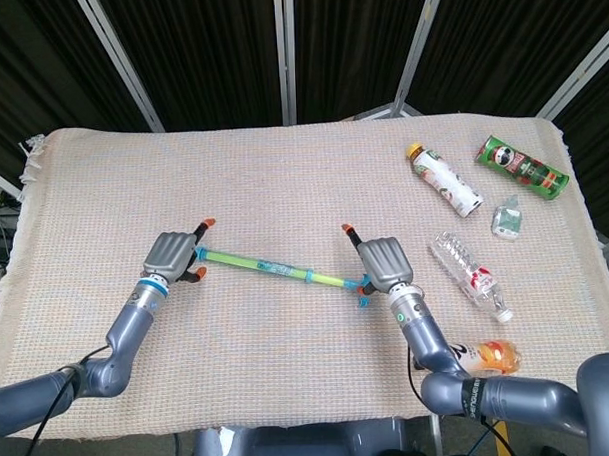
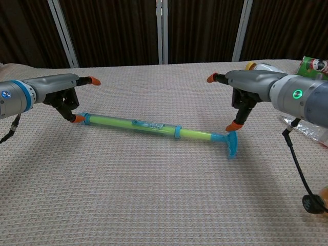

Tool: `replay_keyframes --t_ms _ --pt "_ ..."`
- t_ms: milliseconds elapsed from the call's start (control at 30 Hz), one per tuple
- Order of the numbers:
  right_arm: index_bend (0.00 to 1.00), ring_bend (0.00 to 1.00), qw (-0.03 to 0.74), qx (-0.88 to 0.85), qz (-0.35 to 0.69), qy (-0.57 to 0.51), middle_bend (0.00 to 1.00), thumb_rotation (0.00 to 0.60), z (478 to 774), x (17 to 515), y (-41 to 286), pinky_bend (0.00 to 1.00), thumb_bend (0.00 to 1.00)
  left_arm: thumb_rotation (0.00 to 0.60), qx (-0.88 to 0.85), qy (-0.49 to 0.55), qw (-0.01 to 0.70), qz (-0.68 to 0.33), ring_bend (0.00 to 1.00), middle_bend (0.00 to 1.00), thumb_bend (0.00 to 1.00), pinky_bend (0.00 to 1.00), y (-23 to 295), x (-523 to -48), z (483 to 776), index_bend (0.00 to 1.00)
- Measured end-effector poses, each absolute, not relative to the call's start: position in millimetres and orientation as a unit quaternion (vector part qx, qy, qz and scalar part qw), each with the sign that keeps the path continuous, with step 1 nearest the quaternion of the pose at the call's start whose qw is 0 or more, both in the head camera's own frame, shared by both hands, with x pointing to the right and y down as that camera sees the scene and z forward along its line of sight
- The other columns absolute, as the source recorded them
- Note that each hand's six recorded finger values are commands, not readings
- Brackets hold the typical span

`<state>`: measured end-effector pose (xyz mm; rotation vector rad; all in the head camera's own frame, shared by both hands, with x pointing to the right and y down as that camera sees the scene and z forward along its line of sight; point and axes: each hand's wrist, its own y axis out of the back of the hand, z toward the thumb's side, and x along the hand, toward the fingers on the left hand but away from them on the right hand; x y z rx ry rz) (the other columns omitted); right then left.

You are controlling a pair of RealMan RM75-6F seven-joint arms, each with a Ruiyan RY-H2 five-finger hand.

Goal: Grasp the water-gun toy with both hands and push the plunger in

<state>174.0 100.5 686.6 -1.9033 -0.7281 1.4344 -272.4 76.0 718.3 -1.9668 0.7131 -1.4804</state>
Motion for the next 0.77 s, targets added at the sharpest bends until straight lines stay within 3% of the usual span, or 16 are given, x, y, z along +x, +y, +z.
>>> replay_keyframes --t_ms 267,367,400,433,533,600,633,667,700,767 --pt "0.00 0.99 0.361 -0.700 0.537 -0.303 0.95 0.600 646.8 230.3 98.8 1.00 0.00 0.600 -0.717 0.326 0.310 -0.532 0.75 0.89 0.44 0.89 74.8 -313.8 681.5 0.01" --pt "0.01 0.90 0.375 -0.690 0.528 -0.323 0.85 0.600 627.9 256.3 100.4 0.99 0.00 0.600 -0.713 0.355 0.326 -0.510 0.60 0.72 0.34 0.69 82.5 -331.8 659.0 0.00" --pt "0.02 0.84 0.378 -0.688 0.524 -0.329 0.79 0.600 622.5 263.5 102.2 0.96 0.00 0.600 -0.710 0.365 0.331 -0.502 0.50 0.61 0.27 0.58 87.6 -339.5 649.4 0.00" --pt "0.02 0.80 0.381 -0.687 0.518 -0.339 0.73 0.600 615.8 272.2 105.8 0.91 0.00 0.600 -0.709 0.372 0.335 -0.497 0.40 0.50 0.20 0.46 92.0 -345.3 642.3 0.00" --pt "0.02 0.54 0.386 -0.681 0.507 -0.361 0.46 0.600 598.5 297.4 116.6 0.57 0.00 0.600 -0.703 0.393 0.338 -0.487 0.13 0.23 0.04 0.19 110.3 -363.6 621.1 0.00" --pt "0.01 0.29 0.389 -0.676 0.504 -0.372 0.26 0.600 588.7 313.0 124.8 0.31 0.00 0.600 -0.699 0.403 0.336 -0.486 0.03 0.08 0.00 0.06 124.8 -374.7 608.1 0.00" --pt "0.00 0.15 0.391 -0.672 0.504 -0.377 0.15 0.600 583.1 322.6 130.7 0.16 0.00 0.600 -0.696 0.406 0.334 -0.488 0.01 0.05 0.00 0.04 131.0 -379.4 603.2 0.00" --pt "0.00 0.07 0.392 -0.670 0.504 -0.379 0.08 0.600 579.6 329.3 135.6 0.08 0.00 0.600 -0.694 0.408 0.333 -0.491 0.00 0.01 0.00 0.01 137.2 -383.7 598.7 0.00" --pt "0.00 0.01 0.392 -0.667 0.506 -0.381 0.02 0.600 576.7 335.6 140.5 0.02 0.00 0.600 -0.692 0.408 0.331 -0.495 0.00 0.00 0.00 0.00 145.4 -389.1 593.3 0.00" --pt "0.00 0.00 0.392 -0.663 0.510 -0.382 0.00 0.600 571.6 348.7 151.9 0.00 0.00 0.600 -0.687 0.407 0.328 -0.505 0.00 0.00 0.00 0.00 157.3 -396.9 585.8 0.00"
